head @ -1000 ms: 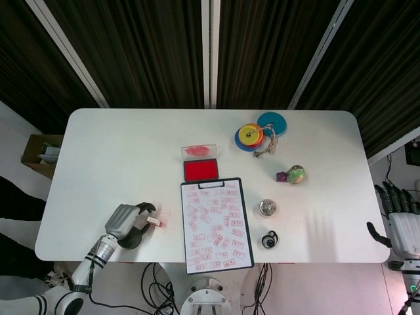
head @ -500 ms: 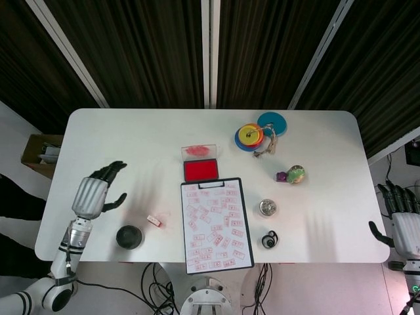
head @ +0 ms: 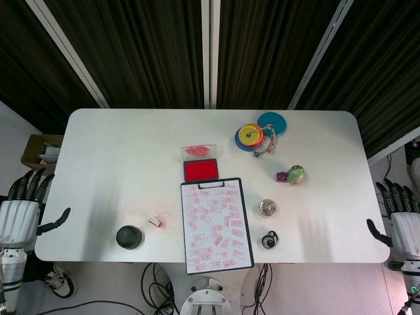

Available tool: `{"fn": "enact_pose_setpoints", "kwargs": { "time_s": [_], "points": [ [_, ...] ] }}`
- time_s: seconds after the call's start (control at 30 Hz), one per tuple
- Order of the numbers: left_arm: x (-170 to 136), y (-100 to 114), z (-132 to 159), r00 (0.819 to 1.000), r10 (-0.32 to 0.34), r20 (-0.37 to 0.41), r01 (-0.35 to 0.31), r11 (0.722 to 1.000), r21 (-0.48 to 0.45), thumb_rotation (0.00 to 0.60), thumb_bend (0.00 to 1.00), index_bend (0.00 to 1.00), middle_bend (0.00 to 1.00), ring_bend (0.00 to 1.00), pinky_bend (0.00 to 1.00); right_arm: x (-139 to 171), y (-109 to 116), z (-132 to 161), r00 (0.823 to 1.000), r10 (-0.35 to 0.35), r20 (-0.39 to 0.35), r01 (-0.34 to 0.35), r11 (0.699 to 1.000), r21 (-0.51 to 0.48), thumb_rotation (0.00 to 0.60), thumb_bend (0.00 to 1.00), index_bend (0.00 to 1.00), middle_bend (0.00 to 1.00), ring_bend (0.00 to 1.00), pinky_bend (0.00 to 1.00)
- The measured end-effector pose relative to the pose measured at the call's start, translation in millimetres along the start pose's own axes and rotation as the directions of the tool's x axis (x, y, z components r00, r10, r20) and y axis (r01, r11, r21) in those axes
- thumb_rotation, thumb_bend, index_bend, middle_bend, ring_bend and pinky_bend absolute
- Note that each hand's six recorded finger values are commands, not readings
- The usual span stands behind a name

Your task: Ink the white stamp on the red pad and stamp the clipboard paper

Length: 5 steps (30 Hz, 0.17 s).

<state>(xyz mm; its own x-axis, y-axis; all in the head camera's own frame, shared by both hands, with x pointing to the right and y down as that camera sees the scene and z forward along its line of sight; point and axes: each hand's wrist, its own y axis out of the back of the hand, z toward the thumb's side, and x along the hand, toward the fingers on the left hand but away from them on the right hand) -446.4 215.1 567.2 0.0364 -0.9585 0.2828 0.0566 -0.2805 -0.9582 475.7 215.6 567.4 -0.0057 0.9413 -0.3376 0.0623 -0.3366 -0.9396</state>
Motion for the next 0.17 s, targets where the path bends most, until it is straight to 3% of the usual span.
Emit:
{"fn": "enact_pose_setpoints", "kwargs": {
  "time_s": [0.07, 0.17],
  "points": [
    [-9.5, -4.9, -5.2, 0.998, -0.059, -0.005, 0.059, 0.998, -0.011, 0.241, 0.18, 0.13, 0.07, 0.06, 0.16, -0.8, -1.2, 2.4, 1.0, 0.005, -0.003, -0.005, 1.0, 0.0, 0.6, 0.23, 0.0, 0.0, 0.0, 0.0],
    [-14.6, -5.1, -9.2, 0.996, -0.084, -0.009, 0.083, 0.996, -0.022, 0.22, 0.18, 0.13, 0.07, 0.06, 0.16, -1.7, -3.7, 4.8, 1.0, 0.014, -0.006, -0.014, 1.0, 0.006, 0.6, 0.23, 0.0, 0.0, 0.0, 0.0]
  ]
}}
